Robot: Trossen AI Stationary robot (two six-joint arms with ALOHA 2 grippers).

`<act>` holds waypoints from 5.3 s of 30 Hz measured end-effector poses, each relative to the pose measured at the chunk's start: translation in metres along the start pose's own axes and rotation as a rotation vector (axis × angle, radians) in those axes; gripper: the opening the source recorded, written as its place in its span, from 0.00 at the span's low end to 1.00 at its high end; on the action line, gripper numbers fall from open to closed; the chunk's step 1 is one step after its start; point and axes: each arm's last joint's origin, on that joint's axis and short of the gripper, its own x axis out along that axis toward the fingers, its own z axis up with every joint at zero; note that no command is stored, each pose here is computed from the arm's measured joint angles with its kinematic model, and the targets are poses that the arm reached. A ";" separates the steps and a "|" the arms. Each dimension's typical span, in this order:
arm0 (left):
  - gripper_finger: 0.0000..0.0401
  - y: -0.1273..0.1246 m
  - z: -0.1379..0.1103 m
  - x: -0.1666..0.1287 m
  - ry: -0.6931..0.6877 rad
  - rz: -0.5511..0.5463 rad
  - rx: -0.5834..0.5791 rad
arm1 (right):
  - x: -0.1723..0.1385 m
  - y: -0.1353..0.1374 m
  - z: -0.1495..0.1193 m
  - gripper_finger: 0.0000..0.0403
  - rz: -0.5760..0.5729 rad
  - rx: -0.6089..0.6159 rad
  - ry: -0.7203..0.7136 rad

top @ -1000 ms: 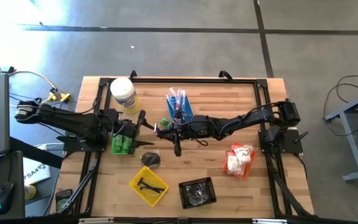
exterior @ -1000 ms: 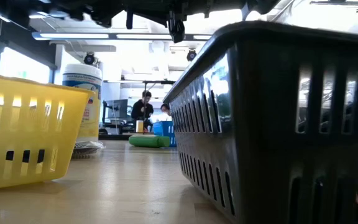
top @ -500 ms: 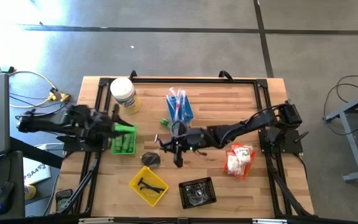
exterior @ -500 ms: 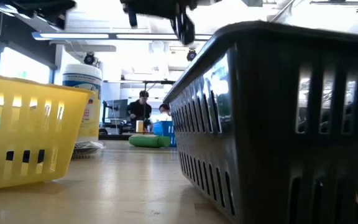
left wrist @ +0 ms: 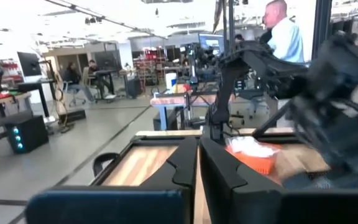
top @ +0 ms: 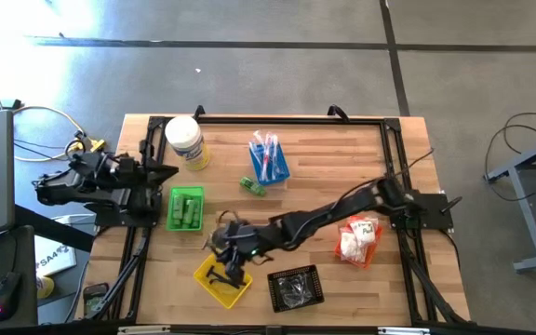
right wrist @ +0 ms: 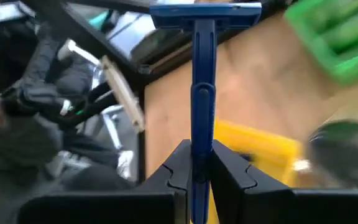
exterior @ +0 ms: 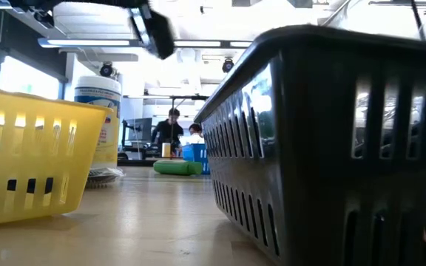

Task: Pick & Place Travel size toiletries
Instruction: Put the blue razor into the yellow bin, then put the green shampoo into the green bin

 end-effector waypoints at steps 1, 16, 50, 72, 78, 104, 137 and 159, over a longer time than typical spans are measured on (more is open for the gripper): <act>0.02 0.000 0.001 0.001 0.001 0.000 0.000 | 0.008 0.002 -0.002 0.07 0.019 0.019 0.016; 0.00 -0.001 -0.003 0.002 0.037 -0.011 -0.011 | 0.042 -0.009 -0.032 0.07 -0.067 0.209 0.240; 0.00 -0.001 -0.004 0.002 0.043 -0.005 -0.011 | -0.006 0.023 0.007 0.31 -0.135 -0.248 0.028; 0.00 0.002 -0.009 0.004 0.091 0.140 0.030 | -0.213 -0.070 0.080 0.01 0.156 -0.650 -0.338; 0.00 0.002 -0.010 0.004 0.098 0.140 0.025 | -0.237 -0.112 0.057 0.01 0.118 -0.608 -0.410; 0.00 0.007 -0.013 0.005 0.152 0.320 0.055 | -0.320 -0.227 -0.047 0.01 -0.049 -0.531 -0.675; 0.00 0.007 -0.016 0.005 0.181 0.362 0.037 | -0.342 -0.200 -0.140 0.01 -0.043 -0.579 -0.797; 0.00 0.008 -0.020 0.005 0.212 0.401 0.005 | -0.334 -0.206 -0.149 0.01 -0.065 -0.577 -0.678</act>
